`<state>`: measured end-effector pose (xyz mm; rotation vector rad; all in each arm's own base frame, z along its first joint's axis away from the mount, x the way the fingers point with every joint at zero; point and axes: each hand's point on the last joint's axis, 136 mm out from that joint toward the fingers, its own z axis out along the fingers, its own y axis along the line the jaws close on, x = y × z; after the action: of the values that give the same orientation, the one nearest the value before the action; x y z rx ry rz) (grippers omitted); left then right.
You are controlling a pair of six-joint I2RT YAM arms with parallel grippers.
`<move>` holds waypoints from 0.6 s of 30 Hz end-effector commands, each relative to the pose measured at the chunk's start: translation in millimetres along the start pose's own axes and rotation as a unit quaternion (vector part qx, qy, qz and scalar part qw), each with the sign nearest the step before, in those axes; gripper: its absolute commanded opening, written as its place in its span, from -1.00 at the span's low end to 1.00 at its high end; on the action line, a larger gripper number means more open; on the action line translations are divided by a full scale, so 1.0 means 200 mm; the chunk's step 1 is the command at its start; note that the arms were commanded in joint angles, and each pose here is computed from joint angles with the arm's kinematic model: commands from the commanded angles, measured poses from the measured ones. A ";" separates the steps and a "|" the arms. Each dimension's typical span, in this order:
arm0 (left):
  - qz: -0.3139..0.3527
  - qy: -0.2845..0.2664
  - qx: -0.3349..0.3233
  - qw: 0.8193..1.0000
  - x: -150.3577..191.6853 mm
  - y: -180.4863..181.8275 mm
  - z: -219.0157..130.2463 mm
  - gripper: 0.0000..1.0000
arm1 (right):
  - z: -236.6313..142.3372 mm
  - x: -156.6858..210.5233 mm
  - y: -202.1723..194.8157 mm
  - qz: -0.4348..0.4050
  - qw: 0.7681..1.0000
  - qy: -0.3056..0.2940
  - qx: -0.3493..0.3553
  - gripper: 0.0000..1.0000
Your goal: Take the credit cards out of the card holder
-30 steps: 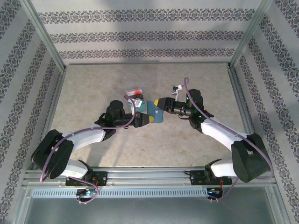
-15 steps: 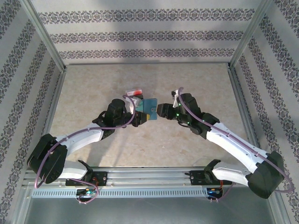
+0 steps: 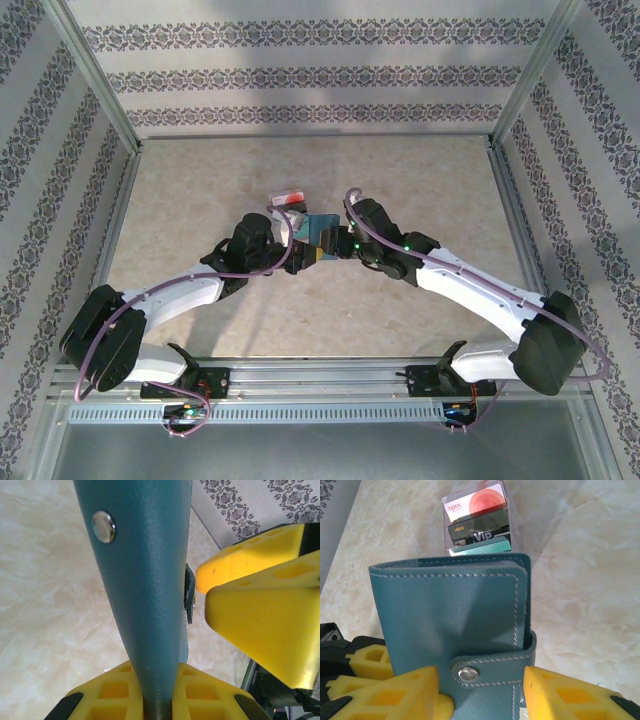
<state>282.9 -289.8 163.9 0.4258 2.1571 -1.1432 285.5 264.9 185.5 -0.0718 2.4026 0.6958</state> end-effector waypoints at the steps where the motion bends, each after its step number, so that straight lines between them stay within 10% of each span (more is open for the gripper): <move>1: 0.021 -0.017 0.034 0.999 -0.08 -0.10 0.01 -1.00 | 0.01 -0.05 0.07 -0.006 1.000 -0.011 -0.013 -0.03; 18: 0.033 -0.049 0.058 0.997 -0.14 -0.19 -0.04 -1.00 | 0.11 0.02 -0.08 0.021 0.999 0.012 0.029 -0.23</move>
<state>282.6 -291.5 158.3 0.4000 2.1835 -1.1532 296.2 268.8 172.9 -0.0363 2.4316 0.6784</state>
